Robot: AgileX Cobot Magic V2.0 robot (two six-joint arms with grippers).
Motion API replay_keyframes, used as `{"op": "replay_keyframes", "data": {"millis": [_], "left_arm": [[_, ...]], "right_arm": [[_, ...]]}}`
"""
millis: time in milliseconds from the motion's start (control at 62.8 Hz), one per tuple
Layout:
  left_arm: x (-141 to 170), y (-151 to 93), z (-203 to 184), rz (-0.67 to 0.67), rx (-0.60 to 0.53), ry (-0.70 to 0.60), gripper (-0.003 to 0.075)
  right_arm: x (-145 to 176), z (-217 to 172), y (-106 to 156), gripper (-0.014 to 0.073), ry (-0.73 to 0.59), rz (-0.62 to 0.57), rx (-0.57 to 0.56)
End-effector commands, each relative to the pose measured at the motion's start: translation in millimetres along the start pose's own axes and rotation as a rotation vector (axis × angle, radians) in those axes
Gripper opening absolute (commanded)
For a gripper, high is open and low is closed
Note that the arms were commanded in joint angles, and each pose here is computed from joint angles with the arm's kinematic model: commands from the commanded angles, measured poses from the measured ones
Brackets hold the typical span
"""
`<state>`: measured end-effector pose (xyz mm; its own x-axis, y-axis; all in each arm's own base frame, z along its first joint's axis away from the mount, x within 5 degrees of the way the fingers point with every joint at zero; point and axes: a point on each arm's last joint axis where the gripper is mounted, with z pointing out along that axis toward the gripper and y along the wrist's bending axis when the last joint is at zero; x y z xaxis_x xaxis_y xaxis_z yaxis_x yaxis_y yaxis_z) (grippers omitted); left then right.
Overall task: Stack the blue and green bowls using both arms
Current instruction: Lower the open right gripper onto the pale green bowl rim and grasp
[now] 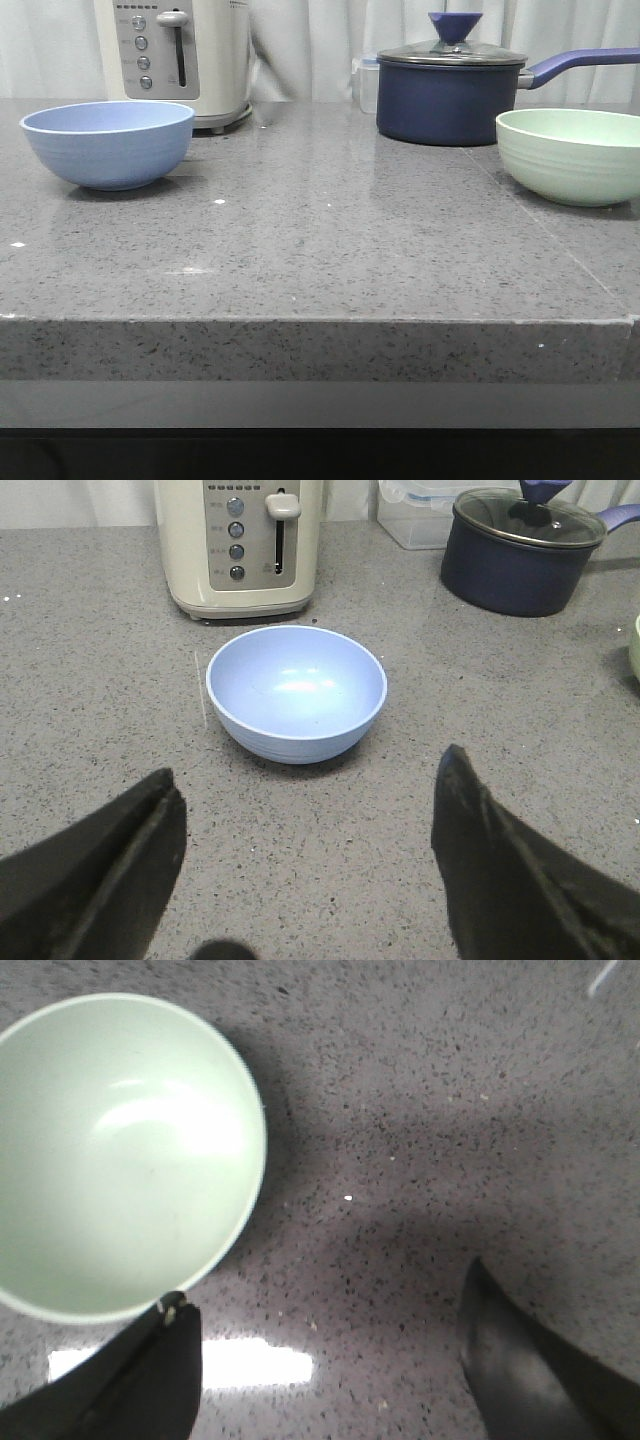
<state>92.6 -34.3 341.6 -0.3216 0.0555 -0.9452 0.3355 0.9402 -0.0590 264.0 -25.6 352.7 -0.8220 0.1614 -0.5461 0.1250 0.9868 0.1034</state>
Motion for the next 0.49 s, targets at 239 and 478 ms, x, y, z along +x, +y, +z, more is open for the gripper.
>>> {"op": "replay_keyframes", "data": {"millis": [239, 478], "left_arm": [[-17, -2, -4, -0.007, 0.013, -0.1, 0.0512], [-17, -2, -4, -0.007, 0.013, -0.1, 0.0512]], "right_arm": [[-38, 43, 3, 0.0542, 0.012, 0.0, -0.179], [-47, 77, 4, 0.0534, 0.037, 0.025, -0.233]]}}
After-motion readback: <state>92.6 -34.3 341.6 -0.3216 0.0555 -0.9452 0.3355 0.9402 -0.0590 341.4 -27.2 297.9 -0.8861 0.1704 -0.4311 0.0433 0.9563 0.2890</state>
